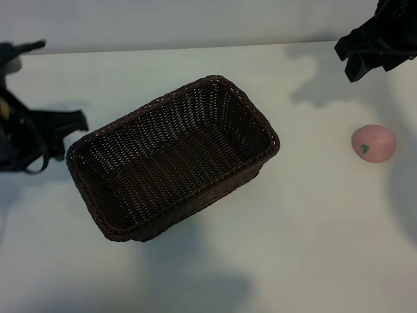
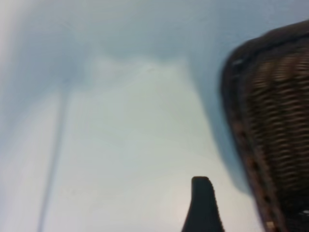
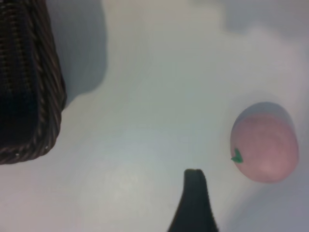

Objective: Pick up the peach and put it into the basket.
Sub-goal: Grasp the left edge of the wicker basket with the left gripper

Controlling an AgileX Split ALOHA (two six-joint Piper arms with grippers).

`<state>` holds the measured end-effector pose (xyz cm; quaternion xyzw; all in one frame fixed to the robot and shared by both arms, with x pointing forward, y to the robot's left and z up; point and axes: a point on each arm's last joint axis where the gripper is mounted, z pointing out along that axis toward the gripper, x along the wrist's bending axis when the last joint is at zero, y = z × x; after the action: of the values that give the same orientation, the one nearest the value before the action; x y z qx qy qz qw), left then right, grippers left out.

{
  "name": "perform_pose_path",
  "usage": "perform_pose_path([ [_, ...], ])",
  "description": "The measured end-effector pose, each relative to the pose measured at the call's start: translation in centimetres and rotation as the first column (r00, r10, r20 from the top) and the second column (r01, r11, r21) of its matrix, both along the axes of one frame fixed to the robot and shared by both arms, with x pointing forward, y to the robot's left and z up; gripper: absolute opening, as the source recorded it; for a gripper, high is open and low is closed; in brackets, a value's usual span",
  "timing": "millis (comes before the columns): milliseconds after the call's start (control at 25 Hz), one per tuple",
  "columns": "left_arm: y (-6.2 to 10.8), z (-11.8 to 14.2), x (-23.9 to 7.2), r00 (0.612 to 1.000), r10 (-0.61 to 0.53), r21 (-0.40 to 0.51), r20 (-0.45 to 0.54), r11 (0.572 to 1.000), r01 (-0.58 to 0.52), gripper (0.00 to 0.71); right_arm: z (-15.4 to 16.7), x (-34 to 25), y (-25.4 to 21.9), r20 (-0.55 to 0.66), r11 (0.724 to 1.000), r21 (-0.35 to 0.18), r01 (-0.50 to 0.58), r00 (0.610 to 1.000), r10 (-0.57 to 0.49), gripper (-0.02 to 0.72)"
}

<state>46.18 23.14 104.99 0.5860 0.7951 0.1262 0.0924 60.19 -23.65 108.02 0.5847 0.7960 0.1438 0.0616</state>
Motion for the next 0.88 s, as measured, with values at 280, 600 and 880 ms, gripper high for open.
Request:
perform_pose_path([
  [280, 0.2, -4.1, -1.3, 0.996, 0.091, -0.063, 0.008, 0.994, -0.090, 0.531, 0.0, 0.0, 0.0, 0.000, 1.000, 0.000, 0.000, 1.000, 0.000, 0.552],
  [600, -0.5, -6.2, 0.0, 0.991, 0.134, -0.090, 0.000, 0.987, -0.134, 0.531, 0.0, 0.0, 0.0, 0.000, 1.000, 0.003, 0.000, 1.000, 0.000, 0.551],
  [880, -1.4, -9.0, 1.5, 0.988, 0.148, -0.119, -0.038, 0.981, -0.151, 0.531, 0.0, 0.0, 0.0, -0.005, 1.000, 0.002, 0.000, 1.000, 0.000, 0.551],
])
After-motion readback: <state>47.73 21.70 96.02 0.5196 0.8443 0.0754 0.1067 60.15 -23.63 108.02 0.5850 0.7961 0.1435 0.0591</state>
